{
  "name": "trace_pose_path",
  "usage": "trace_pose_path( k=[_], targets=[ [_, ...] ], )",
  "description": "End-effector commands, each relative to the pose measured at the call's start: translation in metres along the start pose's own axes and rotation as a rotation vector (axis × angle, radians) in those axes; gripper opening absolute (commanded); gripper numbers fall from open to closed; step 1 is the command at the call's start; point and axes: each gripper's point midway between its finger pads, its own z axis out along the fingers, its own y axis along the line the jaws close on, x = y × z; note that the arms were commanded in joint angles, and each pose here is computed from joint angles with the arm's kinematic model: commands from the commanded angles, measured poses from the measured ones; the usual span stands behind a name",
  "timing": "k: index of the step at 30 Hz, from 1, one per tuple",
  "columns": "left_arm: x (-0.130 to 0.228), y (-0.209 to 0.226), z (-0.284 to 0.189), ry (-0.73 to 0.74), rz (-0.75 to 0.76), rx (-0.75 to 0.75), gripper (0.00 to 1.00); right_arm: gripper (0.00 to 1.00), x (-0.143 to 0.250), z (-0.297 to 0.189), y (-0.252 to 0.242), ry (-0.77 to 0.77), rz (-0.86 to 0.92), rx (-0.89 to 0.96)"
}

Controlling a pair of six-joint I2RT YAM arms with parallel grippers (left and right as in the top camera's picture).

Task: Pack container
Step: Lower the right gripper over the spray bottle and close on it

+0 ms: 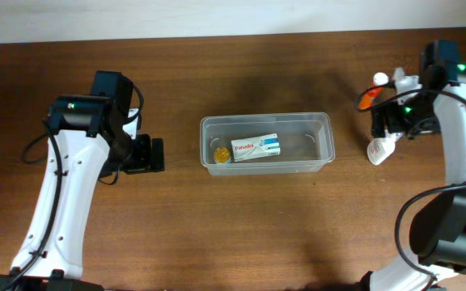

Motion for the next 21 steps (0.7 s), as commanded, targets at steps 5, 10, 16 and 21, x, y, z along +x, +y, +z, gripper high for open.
trace_pose_path(
  k=[5, 10, 16, 21],
  targets=[
    [0.001, 0.0, -0.003, -0.009, -0.016, 0.01, 0.99, 0.98, -0.004, 0.006, -0.007, -0.031, 0.0, -0.107],
    [0.001, 0.0, -0.003, -0.009, -0.016, 0.01, 0.99, 0.98, -0.006, 0.015, 0.0, -0.008, -0.035, -0.122],
    [0.001, 0.0, -0.003, -0.009, -0.016, 0.01, 0.99, 0.98, -0.003, 0.033, -0.004, 0.038, -0.028, -0.122],
    [0.001, 0.0, -0.003, -0.009, -0.016, 0.01, 0.99, 0.98, -0.004, 0.042, -0.005, 0.055, -0.03, -0.121]
  ],
)
